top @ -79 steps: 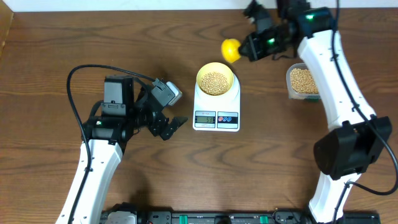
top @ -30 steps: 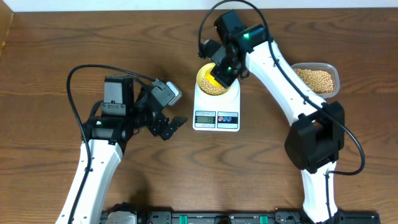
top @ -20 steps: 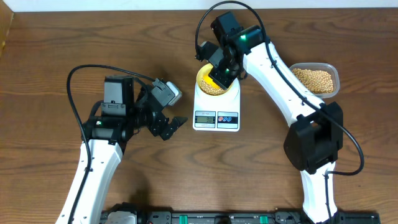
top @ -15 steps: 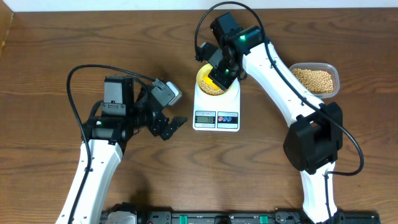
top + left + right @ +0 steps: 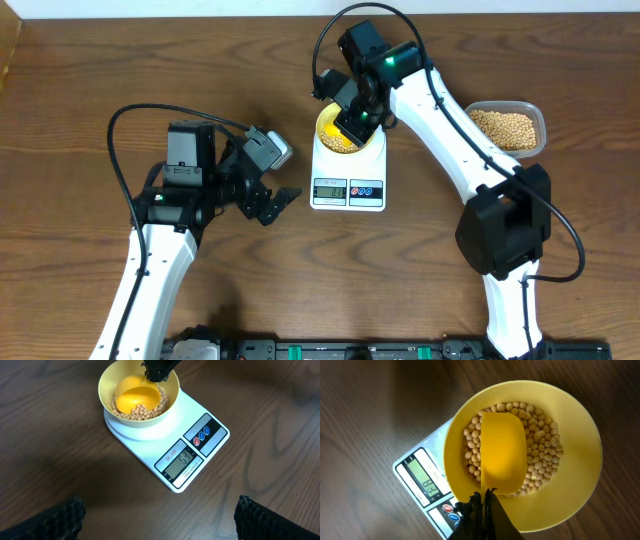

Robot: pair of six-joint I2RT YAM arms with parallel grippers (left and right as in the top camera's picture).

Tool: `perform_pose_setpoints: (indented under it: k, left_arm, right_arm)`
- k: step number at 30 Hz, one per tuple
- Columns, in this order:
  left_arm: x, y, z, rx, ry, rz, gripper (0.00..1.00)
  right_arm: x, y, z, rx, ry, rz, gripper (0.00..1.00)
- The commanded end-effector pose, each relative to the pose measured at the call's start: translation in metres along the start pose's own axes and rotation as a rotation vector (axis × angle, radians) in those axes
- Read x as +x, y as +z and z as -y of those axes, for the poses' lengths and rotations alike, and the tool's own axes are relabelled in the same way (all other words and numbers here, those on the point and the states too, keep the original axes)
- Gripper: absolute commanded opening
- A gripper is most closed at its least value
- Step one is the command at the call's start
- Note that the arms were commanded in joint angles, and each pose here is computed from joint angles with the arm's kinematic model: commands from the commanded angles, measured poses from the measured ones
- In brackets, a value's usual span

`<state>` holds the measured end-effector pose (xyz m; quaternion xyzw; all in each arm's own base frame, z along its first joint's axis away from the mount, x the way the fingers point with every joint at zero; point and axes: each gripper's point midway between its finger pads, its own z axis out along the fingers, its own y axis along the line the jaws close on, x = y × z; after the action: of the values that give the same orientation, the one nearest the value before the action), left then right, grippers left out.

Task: Scoop item into bowl and weigh 50g on scale
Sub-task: 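Carry the scoop over the yellow bowl and tip beans in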

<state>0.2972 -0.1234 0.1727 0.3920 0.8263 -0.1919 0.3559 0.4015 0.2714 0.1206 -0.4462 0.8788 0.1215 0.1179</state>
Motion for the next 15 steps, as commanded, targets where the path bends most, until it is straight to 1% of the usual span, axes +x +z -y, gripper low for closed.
perform_pose_setpoints:
  k: [1, 15]
  left_arm:
    - [-0.002, -0.001, -0.004, -0.011, 0.014, 0.001, 0.98]
    - [-0.002, -0.001, -0.004, -0.011, 0.013, 0.001, 0.97]
  right_arm:
    - [-0.001, 0.002, -0.002, -0.052, 0.032, 0.018, 0.01]
    - [-0.004, -0.014, 0.009, -0.22, 0.162, 0.124, 0.01]
